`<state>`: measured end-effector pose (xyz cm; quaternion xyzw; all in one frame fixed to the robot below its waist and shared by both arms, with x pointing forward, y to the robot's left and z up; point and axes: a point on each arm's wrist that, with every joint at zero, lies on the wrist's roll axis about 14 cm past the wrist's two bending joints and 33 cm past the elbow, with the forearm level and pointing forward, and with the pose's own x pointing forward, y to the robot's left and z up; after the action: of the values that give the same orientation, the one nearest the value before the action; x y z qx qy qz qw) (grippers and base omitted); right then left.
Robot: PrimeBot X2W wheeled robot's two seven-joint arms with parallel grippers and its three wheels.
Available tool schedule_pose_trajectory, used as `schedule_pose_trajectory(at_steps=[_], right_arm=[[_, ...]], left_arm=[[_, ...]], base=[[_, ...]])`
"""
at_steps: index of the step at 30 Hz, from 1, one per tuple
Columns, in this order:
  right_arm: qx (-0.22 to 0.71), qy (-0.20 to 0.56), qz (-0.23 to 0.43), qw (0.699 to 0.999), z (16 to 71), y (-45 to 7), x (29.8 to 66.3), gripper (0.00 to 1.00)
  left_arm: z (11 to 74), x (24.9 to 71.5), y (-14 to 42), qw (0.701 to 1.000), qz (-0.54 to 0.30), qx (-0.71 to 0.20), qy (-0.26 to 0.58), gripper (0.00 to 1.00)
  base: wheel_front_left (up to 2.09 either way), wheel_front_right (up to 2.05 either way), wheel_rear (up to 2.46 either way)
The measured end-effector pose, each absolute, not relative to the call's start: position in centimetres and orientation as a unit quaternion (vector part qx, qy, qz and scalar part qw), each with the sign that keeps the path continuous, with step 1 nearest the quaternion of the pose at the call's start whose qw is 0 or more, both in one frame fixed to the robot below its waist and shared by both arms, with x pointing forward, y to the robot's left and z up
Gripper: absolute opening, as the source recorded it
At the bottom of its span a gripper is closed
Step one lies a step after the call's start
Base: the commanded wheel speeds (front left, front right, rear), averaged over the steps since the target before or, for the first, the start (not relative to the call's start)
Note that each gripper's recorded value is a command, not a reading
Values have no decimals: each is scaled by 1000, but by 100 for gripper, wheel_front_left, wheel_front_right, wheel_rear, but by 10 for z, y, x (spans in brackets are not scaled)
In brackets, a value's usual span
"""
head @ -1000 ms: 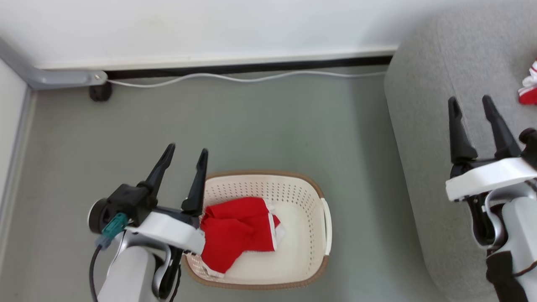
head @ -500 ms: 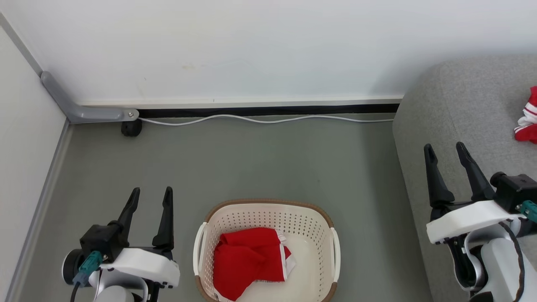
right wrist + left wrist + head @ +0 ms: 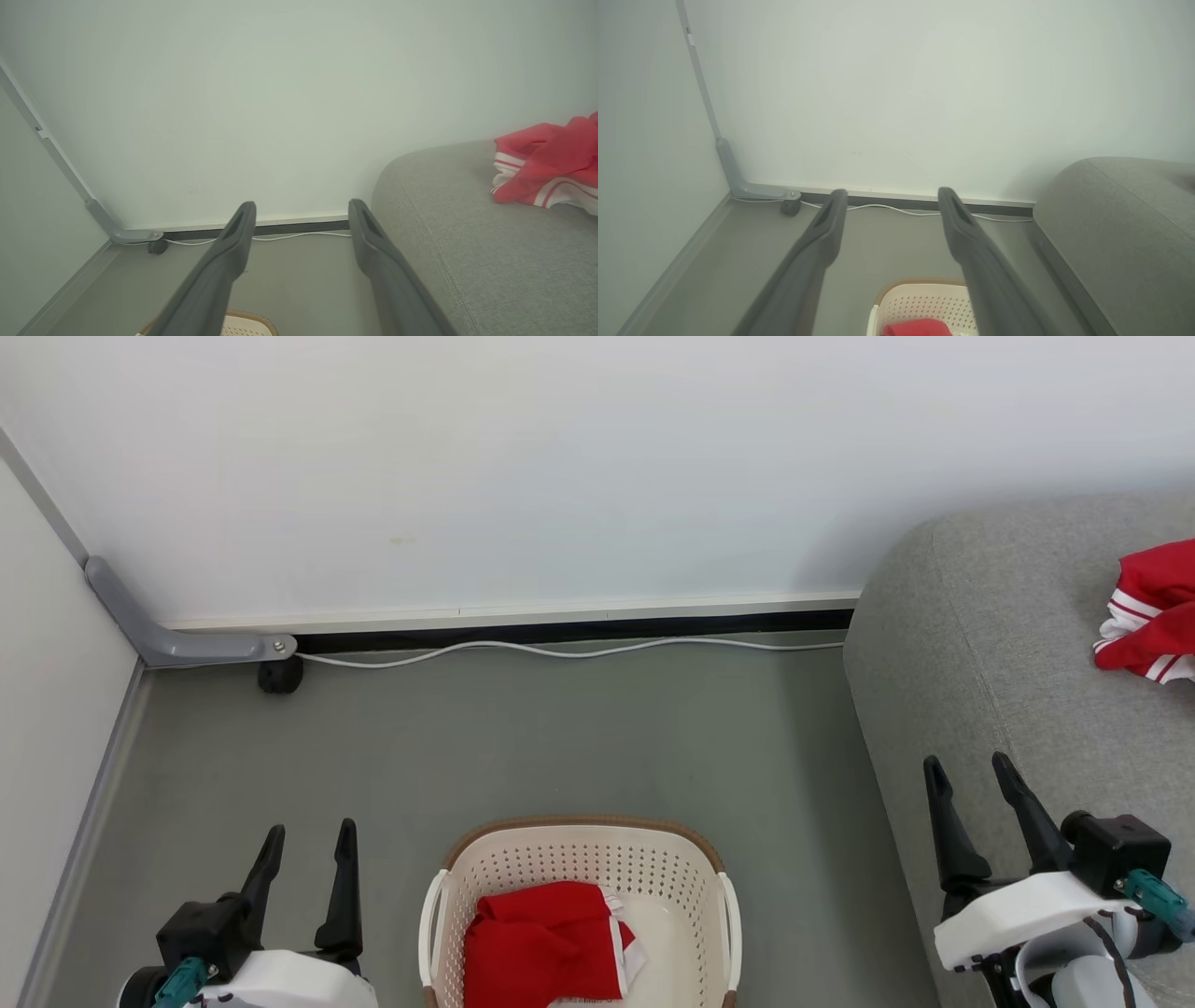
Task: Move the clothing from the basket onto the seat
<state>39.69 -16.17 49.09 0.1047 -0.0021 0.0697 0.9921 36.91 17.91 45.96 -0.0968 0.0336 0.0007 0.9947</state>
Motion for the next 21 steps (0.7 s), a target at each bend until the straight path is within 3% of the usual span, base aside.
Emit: schedule_pose_trajectory(at_steps=[16, 21], right_arm=[[111, 8, 68, 991, 483, -158, 393, 100], [110, 0, 75, 991, 488, -154, 409, 100]], left_arm=[[447, 366, 170, 994, -12, -96, 55, 100], [420, 367, 153, 989, -32, -102, 98, 100]], base=[[0, 0, 0], [0, 0, 0]])
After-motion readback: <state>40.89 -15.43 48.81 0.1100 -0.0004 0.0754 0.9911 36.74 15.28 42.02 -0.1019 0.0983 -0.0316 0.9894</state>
